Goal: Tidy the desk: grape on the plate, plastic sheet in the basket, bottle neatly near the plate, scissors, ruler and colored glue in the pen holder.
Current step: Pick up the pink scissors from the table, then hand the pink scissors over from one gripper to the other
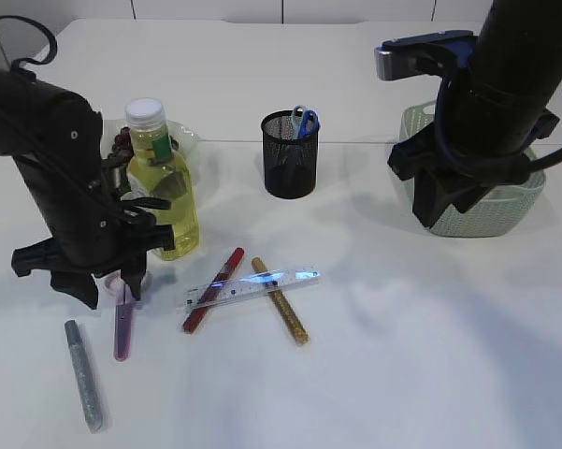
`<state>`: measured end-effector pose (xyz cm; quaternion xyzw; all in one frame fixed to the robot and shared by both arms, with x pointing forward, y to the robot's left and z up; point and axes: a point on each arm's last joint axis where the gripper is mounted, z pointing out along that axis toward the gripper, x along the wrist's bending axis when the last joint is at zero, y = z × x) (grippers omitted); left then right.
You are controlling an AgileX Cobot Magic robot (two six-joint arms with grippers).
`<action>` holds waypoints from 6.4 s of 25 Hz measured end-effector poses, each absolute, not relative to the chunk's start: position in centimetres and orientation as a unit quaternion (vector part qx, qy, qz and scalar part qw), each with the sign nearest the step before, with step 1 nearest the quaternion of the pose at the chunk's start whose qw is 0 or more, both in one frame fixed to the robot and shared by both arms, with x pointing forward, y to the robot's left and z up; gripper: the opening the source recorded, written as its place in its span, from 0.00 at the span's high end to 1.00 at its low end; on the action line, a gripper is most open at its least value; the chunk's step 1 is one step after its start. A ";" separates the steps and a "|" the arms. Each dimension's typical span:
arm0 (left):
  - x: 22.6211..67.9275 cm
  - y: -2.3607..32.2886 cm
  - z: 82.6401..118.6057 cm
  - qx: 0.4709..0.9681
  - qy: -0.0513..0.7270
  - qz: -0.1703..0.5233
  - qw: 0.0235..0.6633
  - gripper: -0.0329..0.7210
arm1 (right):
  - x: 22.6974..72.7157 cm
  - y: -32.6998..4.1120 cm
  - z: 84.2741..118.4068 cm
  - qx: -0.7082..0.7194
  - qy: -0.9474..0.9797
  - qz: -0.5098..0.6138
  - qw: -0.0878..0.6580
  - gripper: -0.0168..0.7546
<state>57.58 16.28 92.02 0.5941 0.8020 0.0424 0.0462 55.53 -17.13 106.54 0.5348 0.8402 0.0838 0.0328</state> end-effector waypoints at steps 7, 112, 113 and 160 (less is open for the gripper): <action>57.8 16.2 90.8 0.594 0.802 0.041 0.040 0.46 | 55.5 -17.1 106.5 0.535 0.840 0.084 0.033 0.51; 52.8 18.7 106.9 0.645 0.732 0.113 0.186 0.75 | 55.6 -17.1 106.6 0.534 0.840 0.087 0.032 0.52; 52.4 18.8 107.5 0.648 0.728 0.115 0.195 0.75 | 55.5 -17.0 106.6 0.535 0.839 0.090 0.030 0.52; 50.6 14.5 111.5 0.626 0.655 -0.090 0.412 0.75 | 56.6 -8.1 112.4 0.515 0.640 0.546 -0.160 0.52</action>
